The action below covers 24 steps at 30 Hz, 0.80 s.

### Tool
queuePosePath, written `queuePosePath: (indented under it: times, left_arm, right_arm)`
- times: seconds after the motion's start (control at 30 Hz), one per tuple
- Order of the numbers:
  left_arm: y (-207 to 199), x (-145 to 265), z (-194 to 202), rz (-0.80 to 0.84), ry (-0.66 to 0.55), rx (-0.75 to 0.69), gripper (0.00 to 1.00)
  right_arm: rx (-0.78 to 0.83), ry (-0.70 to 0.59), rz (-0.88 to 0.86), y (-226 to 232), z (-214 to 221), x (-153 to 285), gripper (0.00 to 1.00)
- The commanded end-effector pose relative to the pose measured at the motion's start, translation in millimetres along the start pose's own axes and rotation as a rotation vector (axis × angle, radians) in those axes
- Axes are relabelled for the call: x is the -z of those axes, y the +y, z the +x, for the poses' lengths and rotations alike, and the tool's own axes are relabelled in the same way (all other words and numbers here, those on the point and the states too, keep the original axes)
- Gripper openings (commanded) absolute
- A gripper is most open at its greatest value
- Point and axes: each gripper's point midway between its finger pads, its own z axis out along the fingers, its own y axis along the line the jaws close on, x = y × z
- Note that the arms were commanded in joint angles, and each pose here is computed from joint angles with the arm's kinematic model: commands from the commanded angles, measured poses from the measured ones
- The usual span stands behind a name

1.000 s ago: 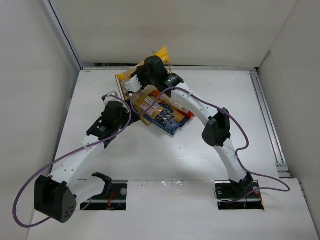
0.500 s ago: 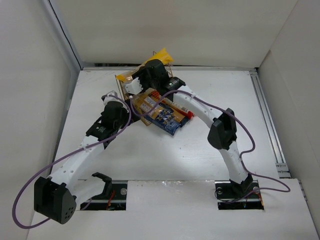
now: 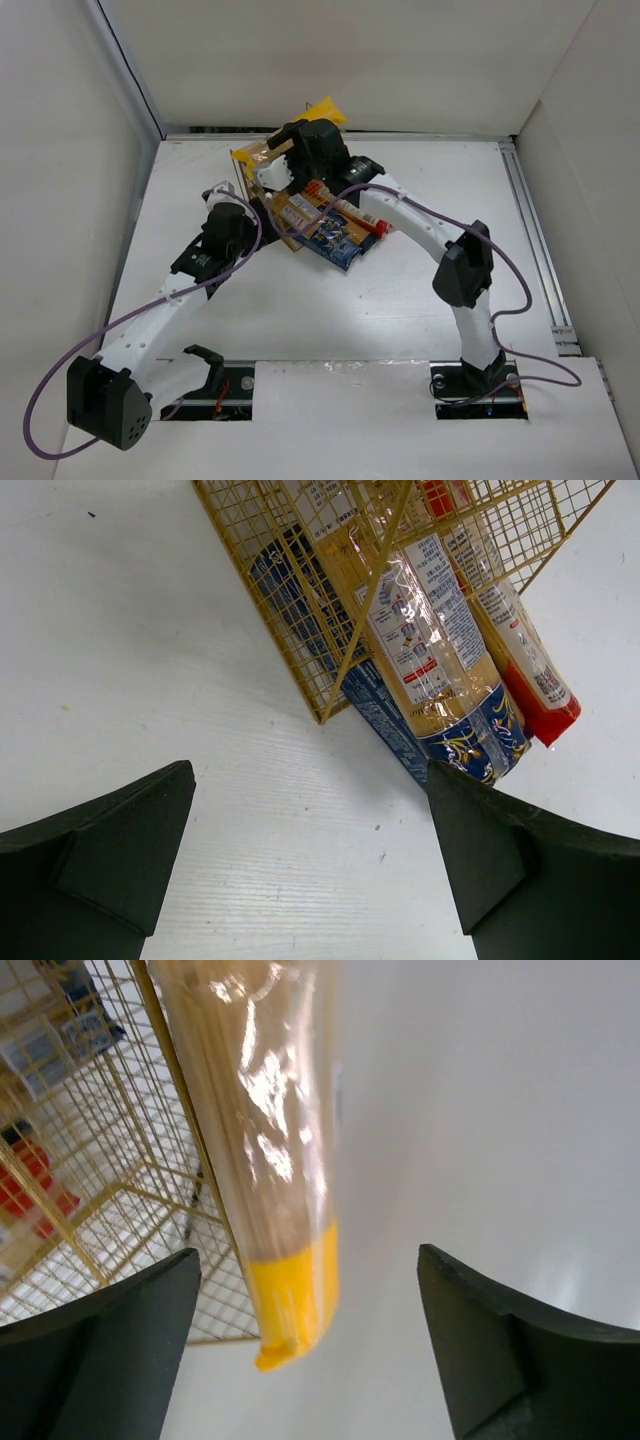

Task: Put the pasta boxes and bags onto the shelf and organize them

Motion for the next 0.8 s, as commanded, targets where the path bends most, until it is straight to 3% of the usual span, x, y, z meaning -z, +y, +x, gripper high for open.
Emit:
queuePosePath:
  times: [0.0, 0.07, 0.1, 0.2, 0.27, 0.3, 0.33, 0.43, 0.5, 0.57, 0.6, 0.63, 0.7, 0.77]
  left_arm:
    - [-8.4, 6.4, -13.1, 0.035, -0.045, 0.015, 1.00]
    - [-10.9, 7.6, -16.4, 0.041, -0.051, 0.017, 1.00]
    - [-10.9, 7.6, -16.4, 0.041, -0.051, 0.017, 1.00]
    - [-10.2, 9.9, -16.4, 0.041, -0.051, 0.017, 1.00]
    - [-14.7, 15.0, -23.3, 0.052, -0.065, 0.021, 1.00]
    - [-12.2, 15.2, -20.4, 0.043, -0.054, 0.018, 1.00]
    - [-14.4, 17.5, -23.8, 0.045, -0.057, 0.019, 1.00]
    - [-13.8, 21.6, -27.8, 0.030, -0.058, 0.017, 1.00]
    - [-12.4, 25.1, -31.5, 0.020, -0.070, 0.019, 1.00]
    - [-7.4, 27.4, -30.3, -0.001, -0.069, 0.025, 1.00]
    - [-9.7, 28.8, -33.5, 0.005, -0.075, 0.027, 1.00]
    - [-9.7, 28.8, -33.5, 0.005, -0.075, 0.027, 1.00]
    - [-6.2, 33.8, -33.5, -0.006, -0.079, 0.035, 1.00]
    - [-5.2, 35.9, -36.5, -0.009, -0.094, 0.038, 1.00]
  right_arm:
    - [-0.051, -0.008, 0.199, -73.7, -7.3, 65.7, 0.96]
    - [-0.090, -0.024, 0.237, -81.9, -8.6, 84.3, 1.00]
    - [-0.113, -0.032, 0.299, -101.5, -8.1, 114.5, 1.00]
    - [-0.254, -0.036, 0.346, -96.5, 9.8, 140.8, 1.00]
    - [-0.447, -0.047, 0.407, -100.7, 26.2, 173.8, 1.00]
    - [-0.552, 0.016, 0.441, -97.7, 54.4, 188.0, 1.00]
    - [-0.742, 0.028, 0.478, -89.1, 68.1, 206.5, 1.00]
    - [-1.061, 0.281, 0.607, -44.2, 141.5, 252.1, 1.00]
    - [-1.277, 0.370, 0.614, 10.9, 161.5, 279.5, 1.00]
    - [-1.387, 0.356, 0.630, 39.3, 179.9, 309.0, 1.00]
    - [-1.479, 0.374, 0.571, 80.5, 181.9, 301.0, 1.00]
    - [-1.518, 0.316, 0.512, 93.7, 175.9, 298.1, 1.00]
    - [-1.608, 0.370, 0.474, 132.8, 193.1, 309.7, 1.00]
    - [-1.644, 0.370, 0.462, 143.3, 203.1, 321.6, 1.00]
